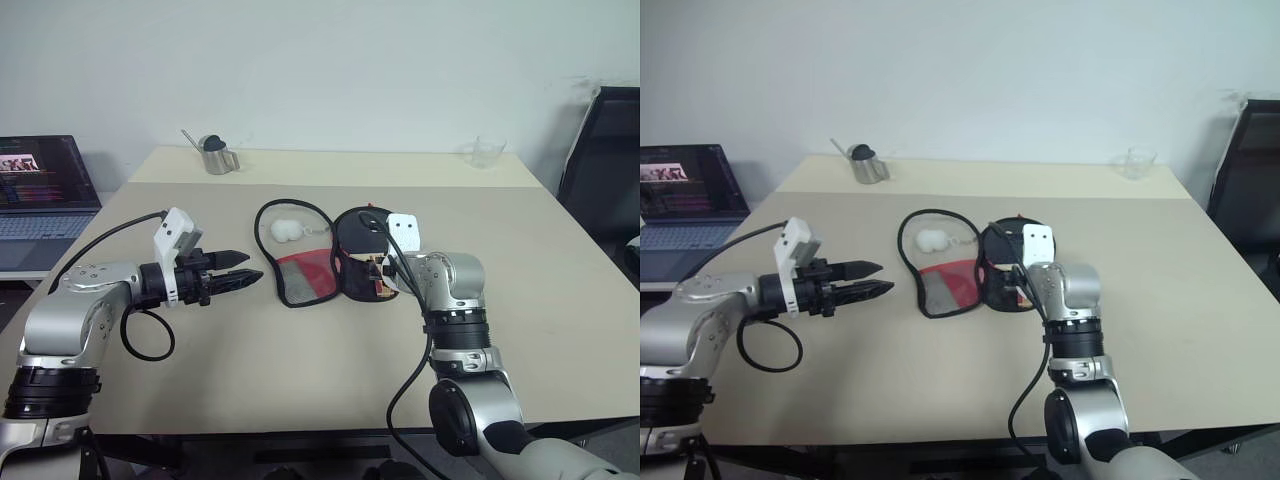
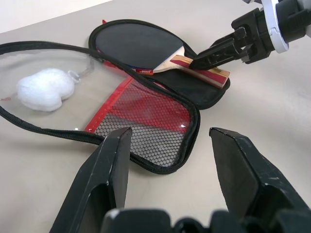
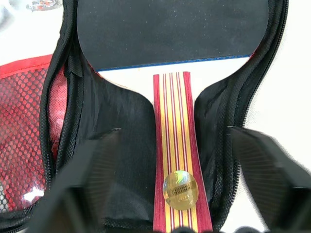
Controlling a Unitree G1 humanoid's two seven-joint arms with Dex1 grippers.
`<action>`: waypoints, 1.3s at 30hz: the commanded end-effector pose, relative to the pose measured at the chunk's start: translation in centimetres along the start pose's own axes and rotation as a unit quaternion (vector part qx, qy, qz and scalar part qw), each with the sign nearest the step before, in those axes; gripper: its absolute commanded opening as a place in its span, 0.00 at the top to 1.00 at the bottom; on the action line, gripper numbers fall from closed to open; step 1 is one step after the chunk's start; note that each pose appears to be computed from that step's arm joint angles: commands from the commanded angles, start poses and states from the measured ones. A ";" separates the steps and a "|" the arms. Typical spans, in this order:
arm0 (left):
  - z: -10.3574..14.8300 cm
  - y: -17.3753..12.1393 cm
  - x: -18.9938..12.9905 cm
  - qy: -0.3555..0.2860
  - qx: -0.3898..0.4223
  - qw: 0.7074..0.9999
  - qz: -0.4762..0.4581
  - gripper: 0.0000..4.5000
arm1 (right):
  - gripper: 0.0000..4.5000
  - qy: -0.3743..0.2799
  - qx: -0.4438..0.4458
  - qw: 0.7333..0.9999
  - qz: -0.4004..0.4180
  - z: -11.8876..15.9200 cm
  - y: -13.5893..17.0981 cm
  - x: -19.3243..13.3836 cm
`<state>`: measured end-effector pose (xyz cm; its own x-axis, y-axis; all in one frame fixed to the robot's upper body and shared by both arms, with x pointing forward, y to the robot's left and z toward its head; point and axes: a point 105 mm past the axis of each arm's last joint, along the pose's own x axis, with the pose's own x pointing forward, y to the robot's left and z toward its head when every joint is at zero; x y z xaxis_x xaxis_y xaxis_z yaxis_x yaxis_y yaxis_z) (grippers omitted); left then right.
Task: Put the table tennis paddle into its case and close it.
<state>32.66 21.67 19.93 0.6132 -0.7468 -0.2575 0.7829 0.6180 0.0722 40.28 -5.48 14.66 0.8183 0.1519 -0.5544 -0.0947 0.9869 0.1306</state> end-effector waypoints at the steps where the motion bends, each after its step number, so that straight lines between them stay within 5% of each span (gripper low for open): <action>1: 1.4 0.3 -0.7 -0.014 0.022 1.000 0.016 0.38 | 0.01 -0.017 0.002 0.999 0.044 0.7 2.8 -0.6; 12: -0.5 4.6 1.2 0.018 -0.007 0.989 0.144 0.38 | 0.01 -0.088 -0.063 0.977 0.183 5.3 2.5 -4.0; 21: -2.2 8.2 5.4 0.038 -0.039 0.971 0.234 0.38 | 0.01 -0.141 -0.187 0.917 0.322 6.7 1.9 -9.1; 27: -2.2 9.6 5.0 0.038 -0.051 0.966 0.250 0.38 | 0.01 -0.158 -0.215 0.920 0.286 7.5 -1.0 -9.3; 30: -1.7 10.1 3.6 0.028 -0.052 0.967 0.249 0.51 | 0.00 -0.161 -0.214 0.927 0.263 7.8 -2.3 -9.2; 36: -2.5 11.2 2.8 0.042 -0.066 0.958 0.275 0.99 | 0.00 -0.160 -0.201 0.922 0.291 8.0 -2.1 -10.0; 39: -3.2 10.9 4.3 0.054 -0.073 0.959 0.267 0.99 | 0.00 -0.179 -0.231 0.895 0.338 7.9 -1.2 -11.6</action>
<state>42.98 26.54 15.63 0.8944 -0.2836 -0.3458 0.3235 0.9442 0.0625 36.54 -9.07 24.97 0.6377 0.7275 -0.2532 -0.7523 0.6588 -0.0016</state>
